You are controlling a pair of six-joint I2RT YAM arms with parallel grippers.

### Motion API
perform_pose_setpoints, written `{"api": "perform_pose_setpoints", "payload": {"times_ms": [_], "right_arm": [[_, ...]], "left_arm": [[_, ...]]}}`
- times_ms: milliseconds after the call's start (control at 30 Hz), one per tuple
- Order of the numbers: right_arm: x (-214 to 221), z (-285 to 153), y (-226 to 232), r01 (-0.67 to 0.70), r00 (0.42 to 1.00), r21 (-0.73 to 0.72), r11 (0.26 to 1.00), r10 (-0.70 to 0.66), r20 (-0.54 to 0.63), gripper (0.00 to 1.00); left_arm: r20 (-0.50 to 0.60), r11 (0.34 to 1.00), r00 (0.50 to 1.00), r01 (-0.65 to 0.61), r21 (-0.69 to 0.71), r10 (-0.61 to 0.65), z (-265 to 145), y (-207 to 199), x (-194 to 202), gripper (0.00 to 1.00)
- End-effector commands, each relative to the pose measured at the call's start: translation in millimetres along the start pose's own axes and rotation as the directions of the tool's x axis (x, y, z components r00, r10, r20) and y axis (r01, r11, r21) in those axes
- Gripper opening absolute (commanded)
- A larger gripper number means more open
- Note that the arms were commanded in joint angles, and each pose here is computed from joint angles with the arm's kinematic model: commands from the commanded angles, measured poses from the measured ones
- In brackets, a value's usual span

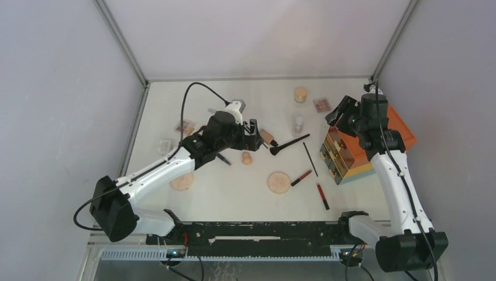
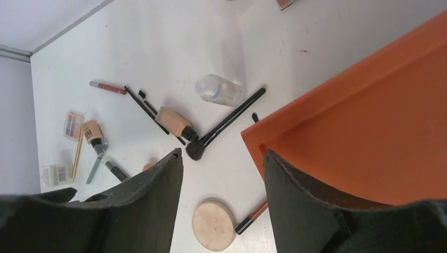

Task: Organize the makeup
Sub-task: Move the storage box to the center of the board, then open the drawer in the storage box.

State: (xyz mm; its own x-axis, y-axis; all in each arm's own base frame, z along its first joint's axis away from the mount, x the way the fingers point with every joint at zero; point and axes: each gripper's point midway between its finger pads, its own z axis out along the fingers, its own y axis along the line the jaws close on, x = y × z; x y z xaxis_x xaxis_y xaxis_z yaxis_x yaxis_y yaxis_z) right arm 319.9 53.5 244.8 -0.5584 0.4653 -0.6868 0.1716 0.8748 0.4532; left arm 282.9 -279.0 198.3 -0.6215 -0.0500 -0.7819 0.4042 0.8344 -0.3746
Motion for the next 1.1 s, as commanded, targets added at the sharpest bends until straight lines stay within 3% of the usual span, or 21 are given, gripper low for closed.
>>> {"api": "perform_pose_setpoints", "payload": {"times_ms": [0, 133, 267, 467, 700, 1067], "right_arm": [[-29, -41, -3, 0.013, 0.988, 0.038, 0.999, -0.019, 0.151, 0.65], [-30, -65, -42, -0.043, 0.974, 0.222, 0.974, -0.009, 0.228, 0.65], [-27, -84, -62, -0.079, 0.962, 0.307, 0.948, -0.008, 0.273, 0.65], [-22, -97, -60, -0.107, 0.954, 0.273, 0.956, 0.022, 0.299, 0.65], [-11, -82, -48, -0.082, 0.97, 0.205, 0.975, 0.031, 0.239, 0.65], [-12, -83, -35, 0.067, 0.953, 0.128, 0.989, -0.102, 0.285, 0.66]], "left_arm": [[0.013, 0.994, 1.0, 0.022, 0.104, -0.024, 1, -37, -31, 1.0], [-0.141, 0.978, 0.989, -0.008, 0.207, 0.038, 8, -60, -17, 1.0], [-0.18, 0.963, 0.983, 0.023, 0.268, 0.026, 14, -72, -9, 1.0], [-0.165, 0.963, 0.986, 0.041, 0.267, 0.004, 15, -74, -13, 1.0], [-0.107, 0.959, 0.993, 0.072, 0.274, -0.043, 13, -78, -27, 1.0], [-0.016, 0.938, 0.986, 0.162, 0.307, -0.165, 19, -84, -43, 1.0]]}}
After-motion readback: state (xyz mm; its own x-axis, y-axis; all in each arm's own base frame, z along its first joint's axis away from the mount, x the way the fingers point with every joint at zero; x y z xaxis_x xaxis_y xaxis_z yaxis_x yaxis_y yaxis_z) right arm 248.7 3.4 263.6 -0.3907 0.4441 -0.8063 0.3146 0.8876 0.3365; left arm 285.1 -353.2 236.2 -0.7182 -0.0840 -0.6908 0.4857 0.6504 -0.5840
